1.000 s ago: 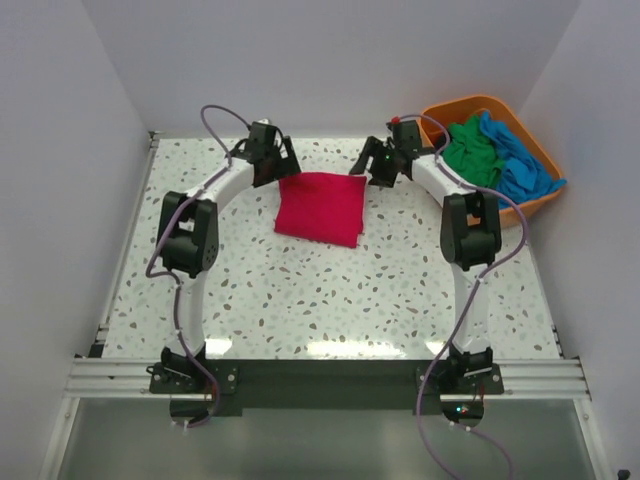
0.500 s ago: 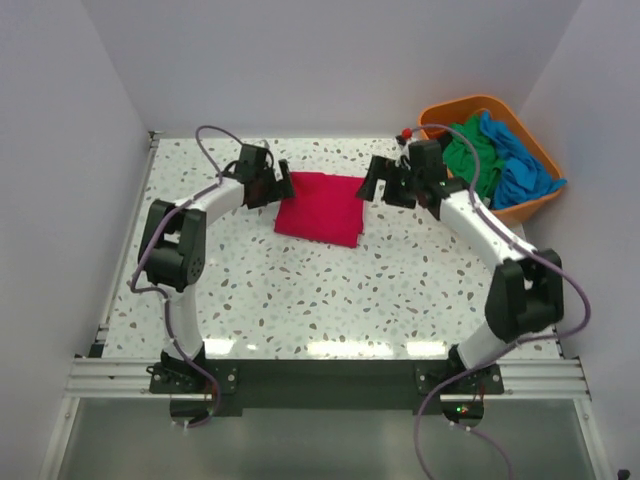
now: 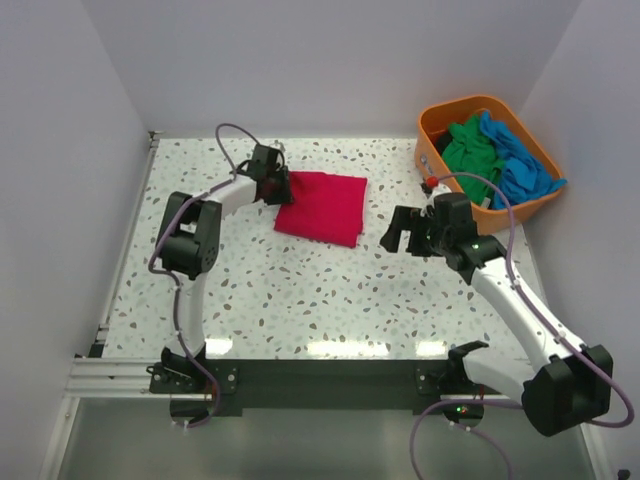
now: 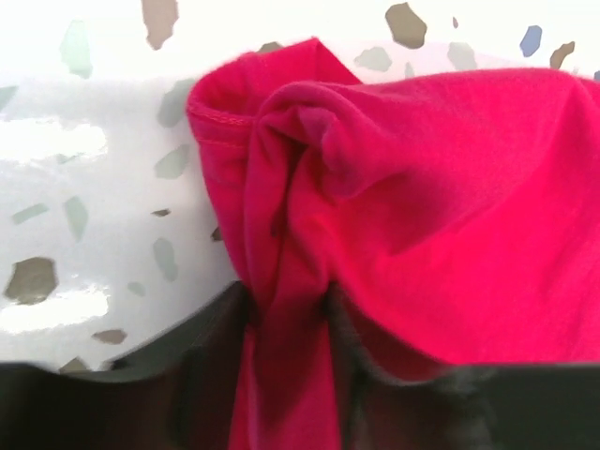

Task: Fold and stack the t-shirts
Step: Neatly place the folded tshirt to the corner

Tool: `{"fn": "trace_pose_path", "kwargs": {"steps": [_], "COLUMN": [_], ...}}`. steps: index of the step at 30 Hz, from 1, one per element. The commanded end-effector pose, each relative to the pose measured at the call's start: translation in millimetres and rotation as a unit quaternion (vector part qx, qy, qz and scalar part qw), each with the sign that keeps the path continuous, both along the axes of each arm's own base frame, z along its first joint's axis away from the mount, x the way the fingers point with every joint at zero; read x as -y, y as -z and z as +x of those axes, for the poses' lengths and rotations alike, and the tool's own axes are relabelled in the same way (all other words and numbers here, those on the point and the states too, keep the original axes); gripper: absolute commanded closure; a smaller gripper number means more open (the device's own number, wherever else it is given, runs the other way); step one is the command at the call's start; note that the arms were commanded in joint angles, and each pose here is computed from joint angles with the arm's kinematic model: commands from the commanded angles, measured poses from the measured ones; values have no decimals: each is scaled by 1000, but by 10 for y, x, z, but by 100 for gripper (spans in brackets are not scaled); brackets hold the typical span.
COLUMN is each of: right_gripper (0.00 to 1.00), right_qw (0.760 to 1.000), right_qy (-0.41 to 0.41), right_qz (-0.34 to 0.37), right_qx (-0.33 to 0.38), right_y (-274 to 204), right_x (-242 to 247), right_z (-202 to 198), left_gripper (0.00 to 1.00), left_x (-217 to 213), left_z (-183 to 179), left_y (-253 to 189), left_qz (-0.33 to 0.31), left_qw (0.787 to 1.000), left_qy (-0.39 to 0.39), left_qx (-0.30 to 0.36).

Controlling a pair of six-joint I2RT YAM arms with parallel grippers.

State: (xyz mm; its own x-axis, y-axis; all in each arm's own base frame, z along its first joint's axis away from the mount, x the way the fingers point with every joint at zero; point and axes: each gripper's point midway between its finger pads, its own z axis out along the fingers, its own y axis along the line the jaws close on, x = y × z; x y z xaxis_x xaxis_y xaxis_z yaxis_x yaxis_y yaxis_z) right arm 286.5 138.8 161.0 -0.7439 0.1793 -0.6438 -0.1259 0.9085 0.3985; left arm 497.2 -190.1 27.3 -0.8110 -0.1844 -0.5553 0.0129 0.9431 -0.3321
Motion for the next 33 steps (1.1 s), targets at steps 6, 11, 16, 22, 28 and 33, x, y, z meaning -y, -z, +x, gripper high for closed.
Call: {"fn": "trace_pose_path", "kwargs": {"steps": [6, 11, 16, 22, 28, 33], "right_gripper": [1, 1, 1, 1, 1, 1], "right_qw": [997, 994, 992, 989, 991, 991], "right_qy": [40, 45, 52, 65, 63, 68], "right_qz": [-66, -95, -114, -130, -117, -117], "right_qx": [17, 28, 13, 0, 1, -6], "right_y": [28, 12, 108, 166, 115, 137], "right_x": [349, 440, 483, 542, 487, 498], "right_z": [-145, -103, -53, -16, 14, -7], "left_gripper": [100, 100, 100, 100, 100, 100], "left_x": [-355, -998, -1785, -2666, -3359, -3698], "left_z": [139, 413, 632, 818, 969, 1092], "left_y": [187, -126, -274, -203, -215, -389], "left_qz": [128, 170, 200, 232, 261, 273], "left_qw": [992, 984, 976, 967, 956, 948], "left_qy": [-15, -52, -85, -100, -133, -153], "left_qx": [-17, 16, 21, 14, 18, 51]}}
